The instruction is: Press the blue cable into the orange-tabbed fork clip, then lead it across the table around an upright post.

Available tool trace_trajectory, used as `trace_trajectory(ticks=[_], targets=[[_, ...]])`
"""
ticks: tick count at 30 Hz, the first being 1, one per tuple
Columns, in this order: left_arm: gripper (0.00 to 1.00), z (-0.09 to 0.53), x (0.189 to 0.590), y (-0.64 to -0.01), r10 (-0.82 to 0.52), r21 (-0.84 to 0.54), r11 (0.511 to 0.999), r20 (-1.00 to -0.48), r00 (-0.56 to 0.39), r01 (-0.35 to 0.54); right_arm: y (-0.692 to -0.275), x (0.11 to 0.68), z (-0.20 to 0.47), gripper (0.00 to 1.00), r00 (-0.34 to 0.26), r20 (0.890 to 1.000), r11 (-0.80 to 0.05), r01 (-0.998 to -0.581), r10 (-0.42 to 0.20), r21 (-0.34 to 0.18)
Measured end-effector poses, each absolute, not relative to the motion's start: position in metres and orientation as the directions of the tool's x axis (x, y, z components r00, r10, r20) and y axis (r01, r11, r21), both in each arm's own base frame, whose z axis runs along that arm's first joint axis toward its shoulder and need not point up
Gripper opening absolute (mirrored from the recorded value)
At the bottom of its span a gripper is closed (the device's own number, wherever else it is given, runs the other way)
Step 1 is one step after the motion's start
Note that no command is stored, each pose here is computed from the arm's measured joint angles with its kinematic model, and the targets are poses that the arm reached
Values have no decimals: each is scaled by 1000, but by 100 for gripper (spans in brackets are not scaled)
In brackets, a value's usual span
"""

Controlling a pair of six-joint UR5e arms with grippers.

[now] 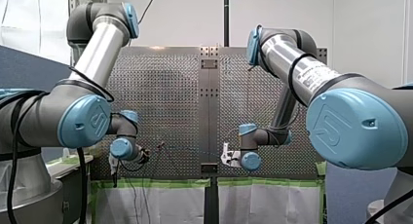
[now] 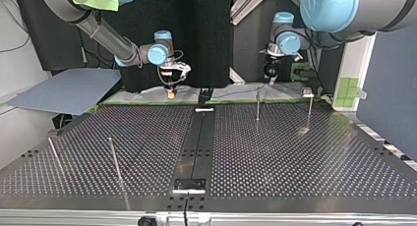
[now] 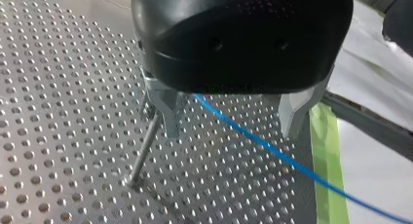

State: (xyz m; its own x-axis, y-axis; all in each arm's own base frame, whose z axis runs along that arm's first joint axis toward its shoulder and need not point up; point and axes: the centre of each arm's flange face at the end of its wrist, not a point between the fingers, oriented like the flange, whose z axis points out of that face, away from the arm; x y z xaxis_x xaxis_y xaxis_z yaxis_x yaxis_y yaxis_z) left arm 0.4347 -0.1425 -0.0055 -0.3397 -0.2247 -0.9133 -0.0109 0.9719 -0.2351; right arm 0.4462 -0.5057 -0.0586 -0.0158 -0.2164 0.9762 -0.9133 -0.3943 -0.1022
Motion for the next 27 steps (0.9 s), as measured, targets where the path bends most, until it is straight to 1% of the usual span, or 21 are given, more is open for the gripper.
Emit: trace_trajectory(ticks=[5,10,16,22,27], targets=[[100,10,435,-149,-242,-260,966,-915,-323,13,-506,446,-59,0,-15,976,-394,-913,-218,-102],[100,30,439,-155,-246,-265,964,-928,-280,33,-505,446,-59,0,-14,976,-394,-913,-220,-102],[100,54,445,-156,-247,-257,966,-945,-216,20,-505,446,-59,0,-15,975,-394,-913,-220,-103],[100,45,444,-157,-235,-243,970,-948,-214,8,-505,446,-59,0,-15,975,-394,-913,-221,-103],[100,28,441,-158,-217,-224,974,-949,-231,8,-505,446,-59,0,-14,975,-394,-913,-222,-103]])
